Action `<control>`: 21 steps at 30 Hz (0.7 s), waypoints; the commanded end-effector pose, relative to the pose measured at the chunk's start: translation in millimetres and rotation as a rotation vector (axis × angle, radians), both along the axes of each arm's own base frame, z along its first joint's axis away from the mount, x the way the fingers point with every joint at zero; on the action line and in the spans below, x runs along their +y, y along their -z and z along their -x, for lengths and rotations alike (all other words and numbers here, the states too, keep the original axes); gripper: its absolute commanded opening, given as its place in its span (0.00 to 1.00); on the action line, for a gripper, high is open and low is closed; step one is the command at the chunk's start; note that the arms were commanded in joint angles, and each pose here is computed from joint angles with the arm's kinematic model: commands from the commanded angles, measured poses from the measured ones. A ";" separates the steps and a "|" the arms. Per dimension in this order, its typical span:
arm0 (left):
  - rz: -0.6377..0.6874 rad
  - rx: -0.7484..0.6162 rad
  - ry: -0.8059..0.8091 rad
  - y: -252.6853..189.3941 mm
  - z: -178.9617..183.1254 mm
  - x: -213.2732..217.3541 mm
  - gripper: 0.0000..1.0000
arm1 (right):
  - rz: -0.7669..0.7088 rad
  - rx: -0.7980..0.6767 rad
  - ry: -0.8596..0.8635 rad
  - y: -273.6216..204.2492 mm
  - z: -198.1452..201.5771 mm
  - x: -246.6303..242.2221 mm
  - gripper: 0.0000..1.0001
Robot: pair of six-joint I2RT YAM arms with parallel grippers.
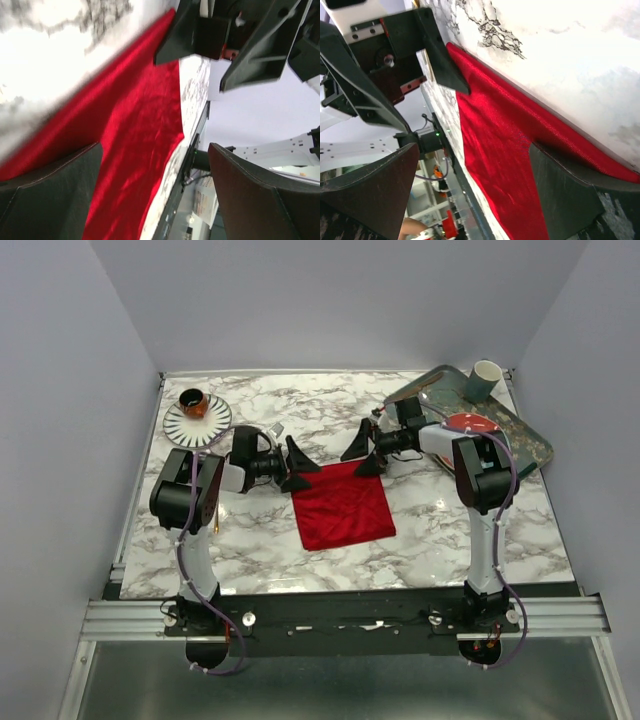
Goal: Fold the napkin into a case and place the utensils inside
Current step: Smooth out the square-folded napkin at the center of the board.
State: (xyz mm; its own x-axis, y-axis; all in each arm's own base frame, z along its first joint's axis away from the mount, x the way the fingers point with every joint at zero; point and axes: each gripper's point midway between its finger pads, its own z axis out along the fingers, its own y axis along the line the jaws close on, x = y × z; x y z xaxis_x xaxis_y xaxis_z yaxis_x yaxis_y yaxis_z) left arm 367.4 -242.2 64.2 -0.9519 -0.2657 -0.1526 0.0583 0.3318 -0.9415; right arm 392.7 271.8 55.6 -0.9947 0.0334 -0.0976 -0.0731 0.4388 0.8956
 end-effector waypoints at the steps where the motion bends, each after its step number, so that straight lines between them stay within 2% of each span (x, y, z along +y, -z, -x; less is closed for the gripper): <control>1: 0.012 0.019 0.050 -17.7 36.1 -5.6 0.99 | 0.043 -0.128 -0.070 -16.6 0.4 7.8 1.00; 2: 0.013 0.014 0.061 -22.7 40.0 -6.2 0.99 | 0.030 -0.165 -0.095 -27.5 2.9 10.4 1.00; 3: -0.003 0.064 0.072 -21.9 49.1 -4.2 0.99 | 0.002 -0.178 -0.125 -41.8 10.7 15.5 1.00; 4: -0.015 0.022 0.083 -40.5 49.2 -3.4 0.99 | -0.019 -0.241 -0.137 -70.2 14.2 16.3 1.00; 5: -0.081 -0.104 0.130 -42.1 50.0 1.6 0.99 | -0.023 -0.260 -0.147 -81.2 19.1 14.8 1.00; 6: -0.164 -0.025 0.159 -34.1 67.9 10.8 0.99 | -0.031 -0.285 -0.154 -93.1 23.8 13.5 1.00; 7: -0.245 -0.177 0.169 -56.4 52.7 15.8 0.99 | -0.024 -0.298 -0.160 -97.8 29.3 11.0 1.00; 8: -0.332 -0.329 0.241 -58.1 50.3 23.3 0.99 | -0.015 -0.365 -0.174 -112.8 34.6 7.2 0.99; 9: -0.401 -0.322 0.301 -56.3 62.8 33.6 0.99 | 0.025 -0.357 -0.165 -110.5 38.9 2.1 0.99; 11: -0.513 -0.503 0.366 -76.3 51.0 45.0 0.99 | 0.060 -0.388 -0.177 -110.2 51.4 -6.1 0.99; 12: -0.559 -0.647 0.491 -76.3 58.2 52.9 0.99 | 0.093 -0.365 -0.174 -103.6 57.3 -11.1 0.99; 13: -0.591 -0.743 0.531 -86.7 60.8 56.3 0.97 | 0.109 -0.361 -0.178 -101.2 62.0 -14.1 0.99; 14: -0.656 -0.825 0.582 -85.2 61.9 63.1 0.95 | 0.129 -0.342 -0.198 -95.0 71.7 -19.0 0.99; 15: -0.700 -0.959 0.688 -84.5 67.8 60.5 0.87 | 0.148 -0.350 -0.201 -95.9 75.2 -22.5 0.99; 17: -0.748 -1.118 0.824 -79.9 88.4 61.6 0.78 | 0.184 -0.356 -0.219 -89.8 81.2 -28.8 0.99; 18: -0.811 -1.171 0.881 -72.4 91.4 65.9 0.69 | 0.224 -0.340 -0.219 -86.7 85.8 -34.9 0.98; 19: -0.816 -1.283 1.006 -59.5 109.1 61.9 0.65 | 0.244 -0.335 -0.221 -83.6 88.1 -38.0 0.98; 21: -0.876 -1.383 1.115 -43.2 114.8 64.9 0.61 | 0.304 -0.330 -0.230 -74.0 92.9 -47.5 0.96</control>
State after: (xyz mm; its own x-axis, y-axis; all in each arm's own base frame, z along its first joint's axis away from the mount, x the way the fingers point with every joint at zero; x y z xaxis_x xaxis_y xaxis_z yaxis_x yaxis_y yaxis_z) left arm 288.5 -205.1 170.6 -0.1905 0.5656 -0.8024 0.9460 0.3241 0.0038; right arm 324.1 253.4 169.2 -0.8602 -0.1778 -0.4780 -0.4997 0.4813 0.7202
